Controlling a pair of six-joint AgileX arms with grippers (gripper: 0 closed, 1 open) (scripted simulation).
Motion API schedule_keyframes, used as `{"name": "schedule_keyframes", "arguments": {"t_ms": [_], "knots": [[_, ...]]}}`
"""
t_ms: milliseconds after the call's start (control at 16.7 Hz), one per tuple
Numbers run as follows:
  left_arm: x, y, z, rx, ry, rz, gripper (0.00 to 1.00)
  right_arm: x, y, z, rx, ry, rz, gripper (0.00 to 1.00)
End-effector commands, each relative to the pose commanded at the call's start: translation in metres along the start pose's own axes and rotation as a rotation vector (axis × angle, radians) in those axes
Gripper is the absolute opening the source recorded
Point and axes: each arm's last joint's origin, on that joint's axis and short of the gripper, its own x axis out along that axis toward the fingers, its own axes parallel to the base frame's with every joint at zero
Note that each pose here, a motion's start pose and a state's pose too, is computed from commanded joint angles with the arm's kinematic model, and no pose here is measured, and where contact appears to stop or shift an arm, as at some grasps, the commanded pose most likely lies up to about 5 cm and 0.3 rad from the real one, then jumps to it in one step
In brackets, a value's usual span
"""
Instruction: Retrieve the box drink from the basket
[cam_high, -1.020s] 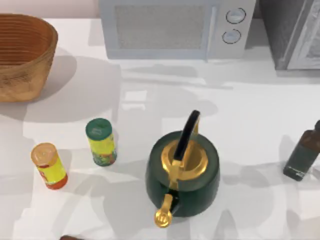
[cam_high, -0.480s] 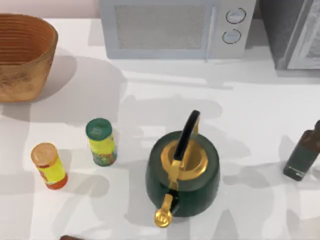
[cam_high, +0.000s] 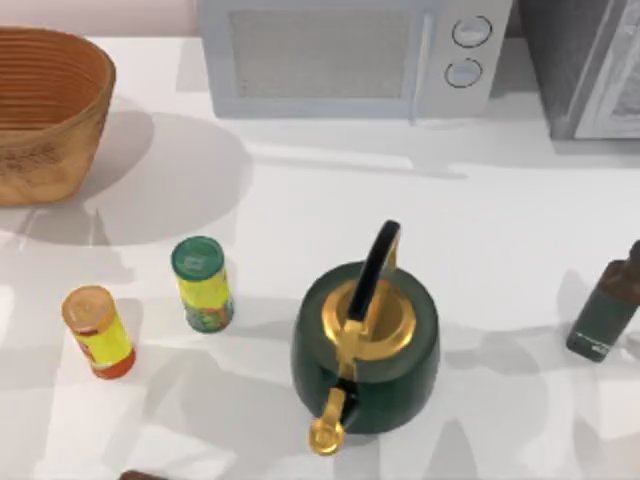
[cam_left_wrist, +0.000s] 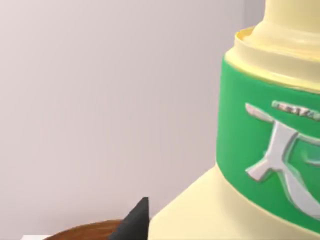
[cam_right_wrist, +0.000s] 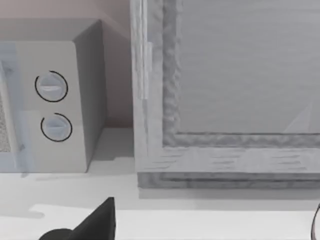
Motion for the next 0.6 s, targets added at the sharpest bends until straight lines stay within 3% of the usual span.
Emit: {"name": "schedule_keyframes", "arguments": {"t_ms": [240,420,600], "knots": [[-0.043,-0.006,-0.057,-0.004,0.022,0.003,0.0,0.0,0.0,0.0,0.0,0.0,0.0,1.0],[-0.053,-0.008,-0.097,-0.005,0.074,0.006,0.0,0.0,0.0,0.0,0.0,0.0,0.0,1.0],[-0.055,-0.009,-0.112,-0.005,0.096,0.006,0.0,0.0,0.0,0.0,0.0,0.0,0.0,1.0]]}}
